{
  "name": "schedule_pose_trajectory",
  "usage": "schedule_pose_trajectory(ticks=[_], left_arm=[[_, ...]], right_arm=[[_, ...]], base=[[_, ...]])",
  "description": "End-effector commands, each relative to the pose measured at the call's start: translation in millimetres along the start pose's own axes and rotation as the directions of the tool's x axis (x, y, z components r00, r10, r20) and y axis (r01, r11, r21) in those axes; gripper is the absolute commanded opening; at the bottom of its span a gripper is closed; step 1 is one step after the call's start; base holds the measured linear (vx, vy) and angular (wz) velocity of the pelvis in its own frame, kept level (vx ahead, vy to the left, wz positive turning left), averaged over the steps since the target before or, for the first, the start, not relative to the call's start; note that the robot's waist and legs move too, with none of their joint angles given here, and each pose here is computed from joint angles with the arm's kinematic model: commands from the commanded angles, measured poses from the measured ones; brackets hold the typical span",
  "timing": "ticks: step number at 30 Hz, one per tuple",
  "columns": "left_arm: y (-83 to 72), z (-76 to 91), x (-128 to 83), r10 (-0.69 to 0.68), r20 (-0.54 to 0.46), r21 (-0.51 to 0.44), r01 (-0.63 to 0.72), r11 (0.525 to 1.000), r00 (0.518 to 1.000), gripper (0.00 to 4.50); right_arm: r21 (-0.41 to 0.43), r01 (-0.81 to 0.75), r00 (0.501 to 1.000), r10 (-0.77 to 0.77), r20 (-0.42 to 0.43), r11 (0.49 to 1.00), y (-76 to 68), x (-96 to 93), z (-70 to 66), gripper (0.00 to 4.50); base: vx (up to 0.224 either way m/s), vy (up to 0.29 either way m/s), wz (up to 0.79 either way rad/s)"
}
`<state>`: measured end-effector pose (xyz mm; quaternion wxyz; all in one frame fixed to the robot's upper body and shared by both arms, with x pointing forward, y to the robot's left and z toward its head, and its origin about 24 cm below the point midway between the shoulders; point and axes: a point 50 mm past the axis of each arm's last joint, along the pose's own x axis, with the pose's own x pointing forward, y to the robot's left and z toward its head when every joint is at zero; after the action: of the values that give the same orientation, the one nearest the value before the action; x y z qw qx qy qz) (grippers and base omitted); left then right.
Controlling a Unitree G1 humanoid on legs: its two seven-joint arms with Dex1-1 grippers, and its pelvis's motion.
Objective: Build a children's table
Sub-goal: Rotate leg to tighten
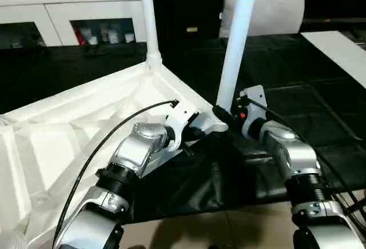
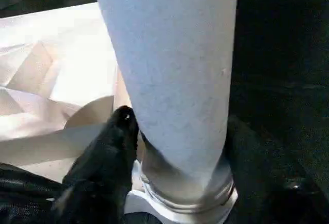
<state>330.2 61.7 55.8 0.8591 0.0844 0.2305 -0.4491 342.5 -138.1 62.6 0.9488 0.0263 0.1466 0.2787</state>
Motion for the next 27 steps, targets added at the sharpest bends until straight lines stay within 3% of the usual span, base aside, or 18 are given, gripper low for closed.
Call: schedule_pose_trajectory(ticks=[1, 6, 12, 18, 21, 27], left_arm=[[-6.1, 19.8, 3.3, -0.044, 0.060, 0.098, 0.038, 0.995, 0.997, 0.00], [1.0, 10.3, -5.3, -0.067, 0.034, 0.195, 0.060, 0.979, 0.997, 0.00], [0.7, 2.5, -11.0, -0.128, 0.008, 0.236, 0.123, 0.964, 0.992, 0.00], [-6.9, -8.4, -24.8, -0.327, -0.058, 0.309, 0.329, 0.893, 0.943, 0.00], [-6.4, -14.7, -32.4, -0.389, -0.114, 0.334, 0.404, 0.852, 0.914, 0.00], [-1.5, -18.8, -41.8, -0.436, -0.172, 0.360, 0.468, 0.807, 0.884, 0.00]], right_arm=[[0.001, -0.110, 0.994, 0.110, -0.030, 0.994, 17.3, 4.9, -7.6, 3.11], [-0.039, -0.142, 0.990, 0.143, 0.012, 0.989, -3.7, -14.6, 0.8, 3.58], [-0.083, -0.209, 0.977, 0.211, 0.018, 0.974, -16.7, -33.2, 9.6, 4.03], [-0.205, -0.364, 0.931, 0.358, -0.070, 0.908, -28.0, -58.9, 15.6, 4.48], [-0.211, -0.445, 0.896, 0.429, -0.117, 0.871, -27.7, -65.3, 13.7, 4.48], [-0.184, -0.563, 0.824, 0.531, -0.198, 0.806, -22.6, -69.4, 7.3, 3.85]], base=[[0.000, 0.000, 0.00], [0.000, 0.000, 0.00], [0.000, 0.000, 0.00], [0.000, 0.000, 0.00], [0.000, 0.000, 0.00], [0.000, 0.000, 0.00]])
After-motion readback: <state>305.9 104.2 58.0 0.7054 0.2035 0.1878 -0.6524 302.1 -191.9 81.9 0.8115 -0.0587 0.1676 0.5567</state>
